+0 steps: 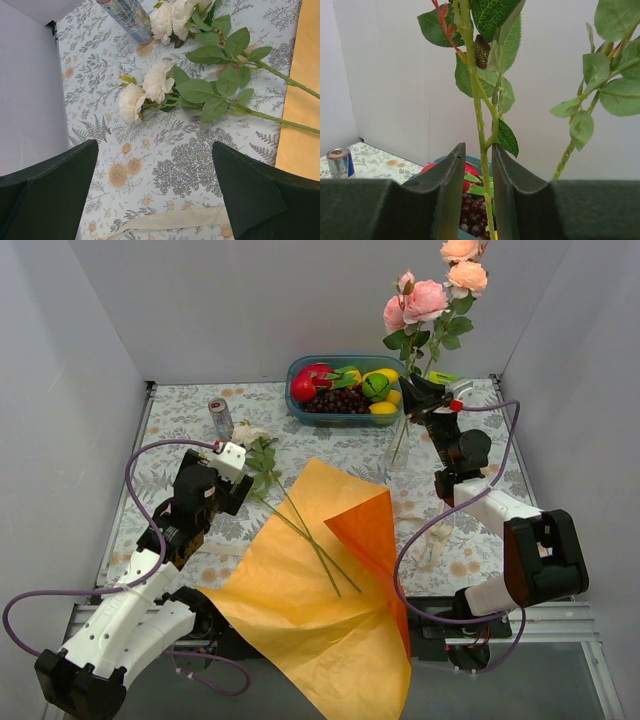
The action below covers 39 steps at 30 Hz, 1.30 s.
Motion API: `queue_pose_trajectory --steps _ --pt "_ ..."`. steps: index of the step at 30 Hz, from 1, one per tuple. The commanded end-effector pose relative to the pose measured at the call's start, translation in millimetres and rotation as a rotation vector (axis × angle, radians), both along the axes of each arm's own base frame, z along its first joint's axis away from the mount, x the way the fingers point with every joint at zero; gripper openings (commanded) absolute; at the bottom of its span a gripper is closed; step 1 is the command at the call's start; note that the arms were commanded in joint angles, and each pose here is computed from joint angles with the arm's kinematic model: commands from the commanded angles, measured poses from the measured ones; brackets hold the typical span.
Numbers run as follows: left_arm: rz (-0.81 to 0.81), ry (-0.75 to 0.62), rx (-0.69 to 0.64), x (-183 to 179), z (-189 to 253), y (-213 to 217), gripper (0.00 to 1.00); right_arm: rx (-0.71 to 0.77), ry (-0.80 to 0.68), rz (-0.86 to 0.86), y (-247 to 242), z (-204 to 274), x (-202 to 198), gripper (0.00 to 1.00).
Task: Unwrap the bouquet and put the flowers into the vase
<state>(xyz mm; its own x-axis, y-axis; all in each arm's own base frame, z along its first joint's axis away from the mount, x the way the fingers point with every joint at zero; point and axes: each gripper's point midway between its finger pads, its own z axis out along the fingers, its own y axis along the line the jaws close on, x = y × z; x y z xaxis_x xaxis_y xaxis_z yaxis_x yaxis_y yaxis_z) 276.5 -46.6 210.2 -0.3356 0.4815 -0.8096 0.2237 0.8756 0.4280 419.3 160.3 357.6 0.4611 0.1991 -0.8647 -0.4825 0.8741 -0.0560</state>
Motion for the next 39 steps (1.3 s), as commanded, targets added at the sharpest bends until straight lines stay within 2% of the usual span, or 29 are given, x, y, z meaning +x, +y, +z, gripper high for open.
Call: queue_pose_trajectory --steps 1,8,11,12,21,23,24,29,34,36,39 --pt "0.006 -0.027 -0.021 1.6 13.1 0.5 0.98 0.052 -0.199 -0.035 -14.5 52.4 -30.1 0.35" --pt "0.005 -0.035 -0.029 2.1 18.1 -0.7 0.98 0.055 -0.152 -0.064 -20.0 33.5 -29.9 0.37" --pt "0.004 -0.038 -0.04 1.6 21.5 -1.6 0.98 0.064 -0.128 -0.087 -25.0 27.8 -29.9 0.46" --pt "0.003 -0.038 -0.041 1.8 22.1 -1.9 0.98 0.064 -0.118 -0.089 -25.2 25.7 -29.0 0.56" --pt "-0.003 -0.041 -0.053 3.9 26.1 -4.6 0.98 0.061 -0.085 -0.134 -34.4 19.9 -32.3 0.61" --pt "-0.005 -0.041 -0.053 4.4 26.7 -5.3 0.98 0.048 -0.048 -0.145 -36.4 15.0 -31.6 0.62" --pt "-0.003 -0.041 -0.053 4.6 27.4 -4.9 0.98 0.048 -0.02 -0.149 -37.2 11.3 -30.4 0.66" --pt "-0.006 -0.052 -0.059 6.8 34.5 -6.4 0.98 -0.014 0.205 -0.136 -30.1 -36.0 -29.6 0.73" --pt "-0.01 -0.057 -0.066 6.6 38.6 -7.3 0.98 -0.047 0.371 -0.136 -22.7 -92.5 -66.1 0.74" --pt "-0.01 -0.058 -0.066 6.0 39.4 -7.0 0.98 -0.051 0.409 -0.114 -14.6 -101.5 -81.0 0.75" --pt "-0.01 -0.06 -0.071 5.9 41.5 -7.4 0.98 -0.091 0.393 -0.049 9.7 -91.0 -99.1 0.74"
